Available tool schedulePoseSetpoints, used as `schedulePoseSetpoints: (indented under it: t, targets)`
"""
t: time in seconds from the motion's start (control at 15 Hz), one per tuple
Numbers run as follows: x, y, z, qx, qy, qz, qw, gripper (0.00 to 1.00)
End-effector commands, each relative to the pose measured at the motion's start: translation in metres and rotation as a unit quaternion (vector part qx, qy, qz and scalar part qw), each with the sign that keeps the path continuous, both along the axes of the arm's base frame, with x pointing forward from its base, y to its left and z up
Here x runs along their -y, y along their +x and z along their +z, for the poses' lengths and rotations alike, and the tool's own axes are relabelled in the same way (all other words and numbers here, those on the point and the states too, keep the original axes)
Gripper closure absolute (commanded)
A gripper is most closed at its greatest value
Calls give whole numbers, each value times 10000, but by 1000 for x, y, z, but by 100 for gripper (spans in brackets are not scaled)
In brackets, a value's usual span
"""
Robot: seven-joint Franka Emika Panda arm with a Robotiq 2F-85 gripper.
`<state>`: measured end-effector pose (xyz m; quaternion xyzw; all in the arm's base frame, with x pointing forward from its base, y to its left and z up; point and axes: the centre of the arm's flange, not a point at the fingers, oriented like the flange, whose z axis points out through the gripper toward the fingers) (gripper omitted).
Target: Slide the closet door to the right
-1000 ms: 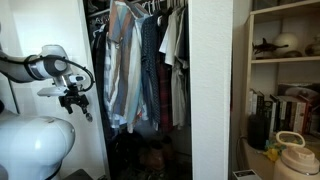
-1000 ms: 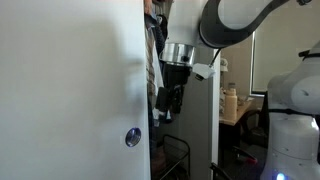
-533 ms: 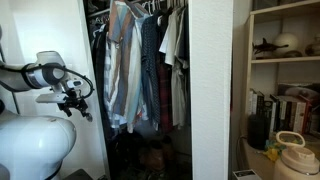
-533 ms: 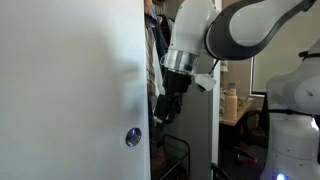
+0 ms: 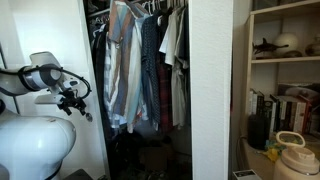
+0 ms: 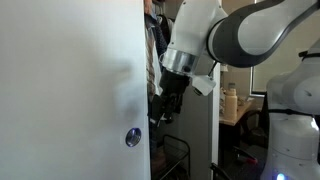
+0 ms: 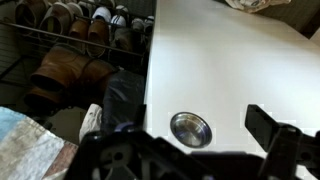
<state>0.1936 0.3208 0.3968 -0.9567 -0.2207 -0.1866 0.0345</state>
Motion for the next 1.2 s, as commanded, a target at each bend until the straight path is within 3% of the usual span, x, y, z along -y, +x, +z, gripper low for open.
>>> schedulePoseSetpoints:
  t: [0.0,0.47,1.13]
  targets:
    - [-1,-27,-18,532,231,-334,9978,0]
    - [-3,-51,-31,983,164,-884,9911,0]
    - [11,-18,-66,1353,-223,-995,9855,0]
